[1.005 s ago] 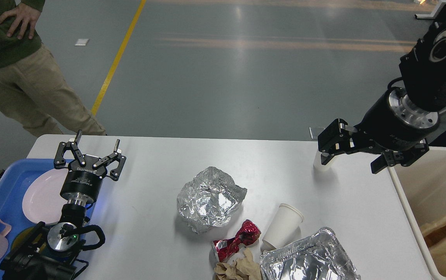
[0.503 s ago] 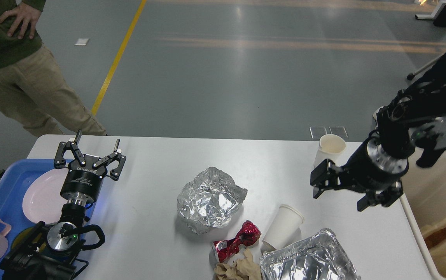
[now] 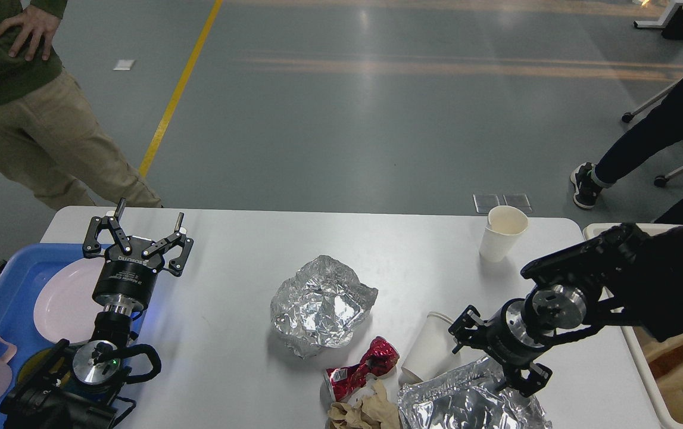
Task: Tidy desktop
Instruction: 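Grasp the crumpled foil tray with the right gripper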
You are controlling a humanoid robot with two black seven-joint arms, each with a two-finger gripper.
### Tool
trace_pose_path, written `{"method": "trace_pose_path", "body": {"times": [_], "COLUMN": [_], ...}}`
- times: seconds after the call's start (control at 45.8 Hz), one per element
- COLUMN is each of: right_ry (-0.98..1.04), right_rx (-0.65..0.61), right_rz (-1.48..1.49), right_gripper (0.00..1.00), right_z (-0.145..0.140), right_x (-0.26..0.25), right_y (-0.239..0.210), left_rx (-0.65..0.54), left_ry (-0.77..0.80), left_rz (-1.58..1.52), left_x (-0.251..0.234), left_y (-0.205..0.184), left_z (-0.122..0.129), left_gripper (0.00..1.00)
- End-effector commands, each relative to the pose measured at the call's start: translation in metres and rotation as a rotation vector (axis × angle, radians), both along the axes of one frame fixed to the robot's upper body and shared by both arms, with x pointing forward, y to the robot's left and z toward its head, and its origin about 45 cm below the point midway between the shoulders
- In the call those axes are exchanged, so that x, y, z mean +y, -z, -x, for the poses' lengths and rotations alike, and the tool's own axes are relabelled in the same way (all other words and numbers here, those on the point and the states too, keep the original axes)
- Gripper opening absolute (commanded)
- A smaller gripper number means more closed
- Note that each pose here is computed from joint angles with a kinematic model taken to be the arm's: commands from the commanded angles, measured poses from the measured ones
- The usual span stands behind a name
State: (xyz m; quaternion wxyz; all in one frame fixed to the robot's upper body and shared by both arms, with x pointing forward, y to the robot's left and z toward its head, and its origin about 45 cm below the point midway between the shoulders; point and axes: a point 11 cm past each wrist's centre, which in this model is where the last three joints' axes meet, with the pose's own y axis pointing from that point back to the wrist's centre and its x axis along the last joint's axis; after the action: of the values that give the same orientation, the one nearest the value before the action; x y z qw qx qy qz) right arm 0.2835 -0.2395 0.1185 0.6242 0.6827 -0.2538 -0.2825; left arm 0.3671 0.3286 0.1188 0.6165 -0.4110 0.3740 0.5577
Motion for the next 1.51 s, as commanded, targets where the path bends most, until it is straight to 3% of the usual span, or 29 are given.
{"method": "trace_pose_path", "body": {"times": [0.0, 0.109, 0.568, 0.699, 0.852, 0.918, 1.486], "right_ry": [0.034, 0.067, 0.092, 0.105, 0.101, 0.098, 0.038], "right_rx": [-0.017, -0.014, -0.022, -0.018, -0.008, -0.004, -0.032], "right_rz": [0.006, 0.0, 0.006, 0.007, -0.001, -0.007, 0.002], "right_gripper": [0.88, 0.72, 0.65, 0.48, 0.18, 0.0, 0.0], "right_z": [0.0, -0.001, -0.003, -0.001, 0.001, 0.001, -0.007], "right_x": [0.005, 0.004, 0.005, 0.004, 0.005, 0.006, 0.006], "right_y": [0.007, 0.013, 0.04, 0.047, 0.048, 0.048, 0.039], "left_rx": [-0.001, -0.001, 0.001, -0.001, -0.001, 0.0, 0.0], "left_ry": [0.0, 0.0, 0.0, 0.0, 0.0, 0.001, 0.001], "left_rz": [0.0, 0.0, 0.0, 0.0, 0.0, 0.001, 0.001], "left_x": [0.0, 0.0, 0.0, 0.0, 0.0, -0.001, -0.001], "left_y": [0.0, 0.0, 0.0, 0.0, 0.0, 0.0, 0.0], "left_z": [0.0, 0.0, 0.0, 0.0, 0.0, 0.0, 0.0], "left_gripper": [0.96, 0.96, 0.96, 0.96, 0.96, 0.96, 0.96]}}
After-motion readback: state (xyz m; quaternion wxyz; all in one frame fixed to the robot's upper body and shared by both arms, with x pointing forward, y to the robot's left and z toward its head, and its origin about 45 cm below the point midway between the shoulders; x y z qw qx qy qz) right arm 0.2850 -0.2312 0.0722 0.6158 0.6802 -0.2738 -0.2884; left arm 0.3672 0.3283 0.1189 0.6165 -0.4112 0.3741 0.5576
